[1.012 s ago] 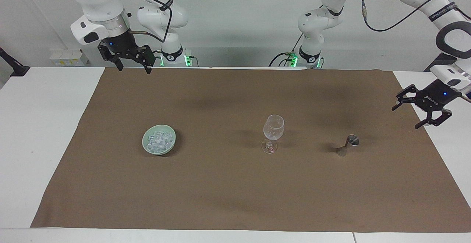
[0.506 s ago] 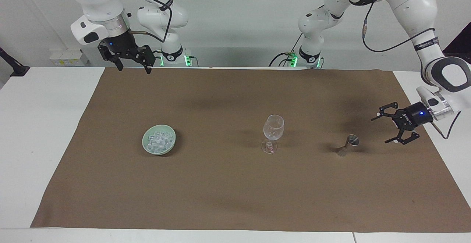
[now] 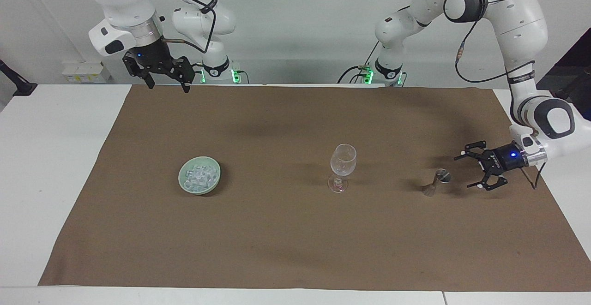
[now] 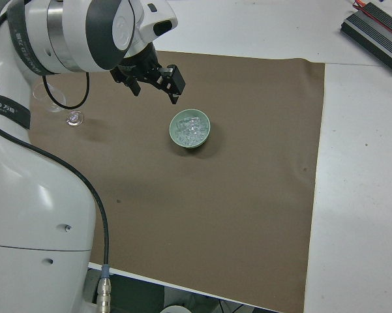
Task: Pour wine and add ice with both arms
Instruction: 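Reach the left gripper to the small metal shot cup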
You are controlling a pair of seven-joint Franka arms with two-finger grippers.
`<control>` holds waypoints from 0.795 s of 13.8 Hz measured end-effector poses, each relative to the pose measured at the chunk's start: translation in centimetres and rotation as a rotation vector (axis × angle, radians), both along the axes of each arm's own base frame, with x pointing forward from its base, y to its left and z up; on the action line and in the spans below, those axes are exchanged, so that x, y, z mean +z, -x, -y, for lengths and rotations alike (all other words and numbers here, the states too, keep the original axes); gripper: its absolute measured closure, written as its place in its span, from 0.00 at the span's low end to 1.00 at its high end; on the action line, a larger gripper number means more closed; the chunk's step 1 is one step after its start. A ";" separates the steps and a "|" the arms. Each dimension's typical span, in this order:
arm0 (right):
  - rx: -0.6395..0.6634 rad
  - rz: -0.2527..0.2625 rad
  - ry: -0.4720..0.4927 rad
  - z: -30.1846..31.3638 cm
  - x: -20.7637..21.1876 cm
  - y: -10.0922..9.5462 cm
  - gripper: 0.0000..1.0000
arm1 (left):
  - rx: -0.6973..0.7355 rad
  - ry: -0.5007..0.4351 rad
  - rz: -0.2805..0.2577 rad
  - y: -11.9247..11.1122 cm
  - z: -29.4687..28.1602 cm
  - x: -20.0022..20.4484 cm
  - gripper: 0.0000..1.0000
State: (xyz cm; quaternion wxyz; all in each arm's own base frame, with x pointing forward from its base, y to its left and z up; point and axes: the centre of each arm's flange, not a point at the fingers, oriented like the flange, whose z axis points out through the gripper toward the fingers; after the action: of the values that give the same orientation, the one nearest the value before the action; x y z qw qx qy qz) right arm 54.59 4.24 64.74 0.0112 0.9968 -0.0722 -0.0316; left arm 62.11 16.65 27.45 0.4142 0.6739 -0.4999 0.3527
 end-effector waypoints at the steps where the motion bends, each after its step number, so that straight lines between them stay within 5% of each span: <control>1: 0.000 0.000 0.000 0.0 0.0 0.0 0.00 | -0.006 0.046 0.009 -0.1 0.7 -1.2 0.00; 10: 0.000 0.000 0.000 0.0 0.0 0.0 0.00 | 0.013 0.291 0.117 0.0 2.5 -7.1 0.00; 11: 0.000 0.000 0.000 0.0 0.0 0.0 0.00 | 0.018 0.302 0.121 -0.1 2.8 -7.1 0.14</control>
State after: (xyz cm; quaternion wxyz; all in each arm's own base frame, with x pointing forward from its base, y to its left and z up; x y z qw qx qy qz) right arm 54.59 4.24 64.74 0.0112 0.9968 -0.0722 -0.0315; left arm 62.26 13.88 20.38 0.4765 0.5861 -0.4592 0.4675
